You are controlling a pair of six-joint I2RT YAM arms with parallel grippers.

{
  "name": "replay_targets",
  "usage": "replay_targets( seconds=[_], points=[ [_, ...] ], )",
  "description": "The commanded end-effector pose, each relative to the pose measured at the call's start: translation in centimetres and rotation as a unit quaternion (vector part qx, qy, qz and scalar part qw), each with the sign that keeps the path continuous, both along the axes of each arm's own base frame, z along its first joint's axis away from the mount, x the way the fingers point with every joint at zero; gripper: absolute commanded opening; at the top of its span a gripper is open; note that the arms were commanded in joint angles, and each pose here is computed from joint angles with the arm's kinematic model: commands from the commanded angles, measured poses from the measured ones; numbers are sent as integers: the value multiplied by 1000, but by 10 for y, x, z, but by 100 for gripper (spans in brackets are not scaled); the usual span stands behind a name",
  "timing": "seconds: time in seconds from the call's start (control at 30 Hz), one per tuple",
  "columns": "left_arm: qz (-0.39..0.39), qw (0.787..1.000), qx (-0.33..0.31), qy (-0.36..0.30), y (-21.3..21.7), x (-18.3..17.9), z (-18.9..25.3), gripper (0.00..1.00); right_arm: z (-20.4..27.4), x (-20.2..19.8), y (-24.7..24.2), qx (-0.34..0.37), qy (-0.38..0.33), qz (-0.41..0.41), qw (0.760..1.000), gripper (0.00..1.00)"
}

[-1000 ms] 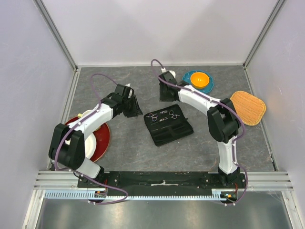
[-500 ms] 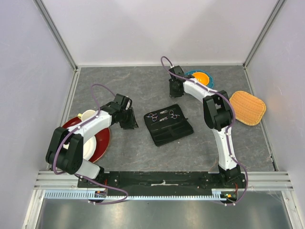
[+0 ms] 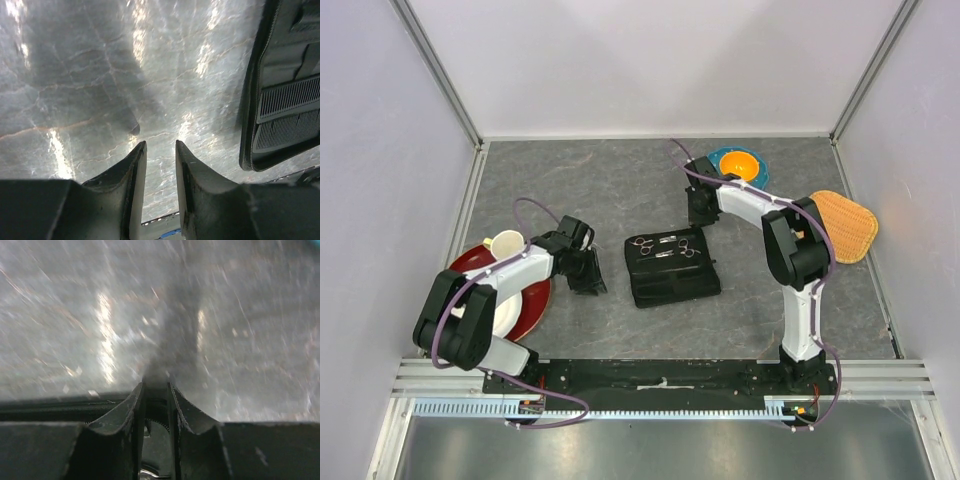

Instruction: Sort the hair-cutting tools

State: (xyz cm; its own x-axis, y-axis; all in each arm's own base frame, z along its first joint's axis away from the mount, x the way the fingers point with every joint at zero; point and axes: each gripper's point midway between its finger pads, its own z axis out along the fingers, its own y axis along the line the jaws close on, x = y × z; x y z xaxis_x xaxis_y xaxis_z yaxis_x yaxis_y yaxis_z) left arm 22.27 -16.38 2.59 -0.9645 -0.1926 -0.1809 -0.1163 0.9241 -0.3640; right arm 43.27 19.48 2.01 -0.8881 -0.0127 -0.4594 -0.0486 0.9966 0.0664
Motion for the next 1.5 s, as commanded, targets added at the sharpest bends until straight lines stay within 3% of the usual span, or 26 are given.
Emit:
replay_targets(
  seconds=[0.0,0.37,0.67,0.87,1.1,1.23,1.33,1.47],
  points=[
    [24,1000,-14,9,2,-15,2,36,2,-51,-13,4,49,-13,999,31],
    [77,996,-4,32,21,-50,-18,36,8,-150,-3,42,99,-16,994,31],
    [79,995,-22,54,11,-48,-30,38,-5,-207,29,55,137,17,989,30],
    [54,997,-58,21,-6,-27,-18,41,-5,-209,45,83,143,23,986,30],
    [16,986,-132,-105,-30,12,47,47,1,-203,53,95,136,25,986,30],
    [-11,972,-171,-160,-43,26,76,61,13,-196,51,93,116,17,989,31],
    [-29,967,-186,-174,-50,31,84,69,29,-184,34,53,79,-12,995,33],
    [-48,969,-191,-149,-61,37,74,71,52,-173,20,37,30,-35,998,38]
  ],
)
